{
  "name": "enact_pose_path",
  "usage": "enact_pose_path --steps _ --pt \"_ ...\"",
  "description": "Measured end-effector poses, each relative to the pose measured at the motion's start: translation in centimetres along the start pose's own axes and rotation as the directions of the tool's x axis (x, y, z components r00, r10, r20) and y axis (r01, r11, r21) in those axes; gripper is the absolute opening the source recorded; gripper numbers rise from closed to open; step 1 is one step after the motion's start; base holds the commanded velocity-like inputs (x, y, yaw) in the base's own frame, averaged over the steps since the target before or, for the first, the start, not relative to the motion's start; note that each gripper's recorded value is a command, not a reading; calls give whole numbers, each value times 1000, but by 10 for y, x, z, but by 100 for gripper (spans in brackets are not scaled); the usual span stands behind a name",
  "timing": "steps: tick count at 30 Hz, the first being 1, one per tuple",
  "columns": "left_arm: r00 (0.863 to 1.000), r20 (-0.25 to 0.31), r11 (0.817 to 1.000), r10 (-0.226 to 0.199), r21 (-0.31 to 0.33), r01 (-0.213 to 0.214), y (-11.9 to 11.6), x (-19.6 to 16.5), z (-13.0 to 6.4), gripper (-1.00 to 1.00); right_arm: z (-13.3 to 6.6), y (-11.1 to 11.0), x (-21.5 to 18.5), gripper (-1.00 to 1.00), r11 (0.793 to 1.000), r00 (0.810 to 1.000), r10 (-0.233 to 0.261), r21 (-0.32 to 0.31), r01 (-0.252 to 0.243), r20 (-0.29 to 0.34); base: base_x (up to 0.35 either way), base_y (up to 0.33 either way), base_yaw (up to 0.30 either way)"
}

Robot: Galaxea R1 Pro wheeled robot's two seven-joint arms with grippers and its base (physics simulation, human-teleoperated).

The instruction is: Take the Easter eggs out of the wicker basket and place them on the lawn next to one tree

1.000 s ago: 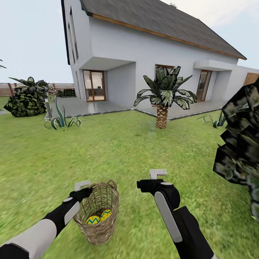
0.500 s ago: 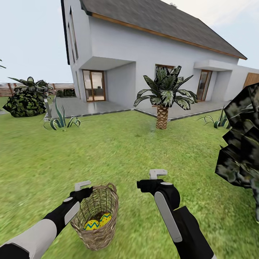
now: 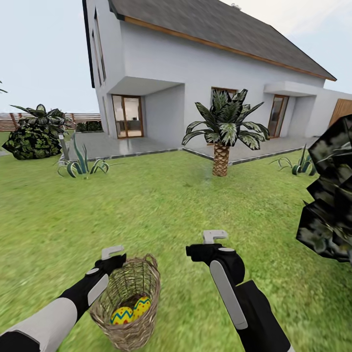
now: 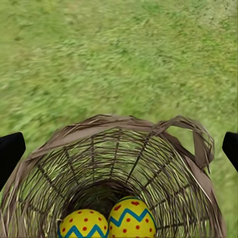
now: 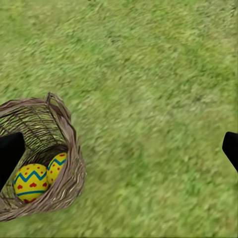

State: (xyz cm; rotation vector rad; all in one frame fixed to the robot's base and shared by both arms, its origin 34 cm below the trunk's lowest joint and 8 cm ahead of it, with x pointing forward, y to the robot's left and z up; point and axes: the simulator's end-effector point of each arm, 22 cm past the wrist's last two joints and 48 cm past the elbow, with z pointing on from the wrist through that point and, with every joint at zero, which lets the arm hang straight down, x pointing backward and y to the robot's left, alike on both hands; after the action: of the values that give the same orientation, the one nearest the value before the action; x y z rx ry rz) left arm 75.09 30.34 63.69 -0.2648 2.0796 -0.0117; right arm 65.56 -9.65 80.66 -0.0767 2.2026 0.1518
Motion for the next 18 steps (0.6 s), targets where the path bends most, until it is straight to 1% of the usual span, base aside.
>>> enact_pose_path --steps 3,10,13,18 --pt "1000 1 1000 0 0 0 0 0 0 100 0 0 0 100 1000 1000 0 0 0 0 185 0 0" --pt "1000 2 1000 0 0 0 0 0 0 100 0 0 0 100 1000 1000 0 0 0 1 248 0 0" --pt "1000 2 1000 0 0 0 0 0 0 100 0 0 0 100 1000 1000 0 1 0 1 104 0 0" --pt "1000 3 1000 0 0 0 0 0 0 100 0 0 0 100 1000 1000 -1 1 1 1 32 0 0"
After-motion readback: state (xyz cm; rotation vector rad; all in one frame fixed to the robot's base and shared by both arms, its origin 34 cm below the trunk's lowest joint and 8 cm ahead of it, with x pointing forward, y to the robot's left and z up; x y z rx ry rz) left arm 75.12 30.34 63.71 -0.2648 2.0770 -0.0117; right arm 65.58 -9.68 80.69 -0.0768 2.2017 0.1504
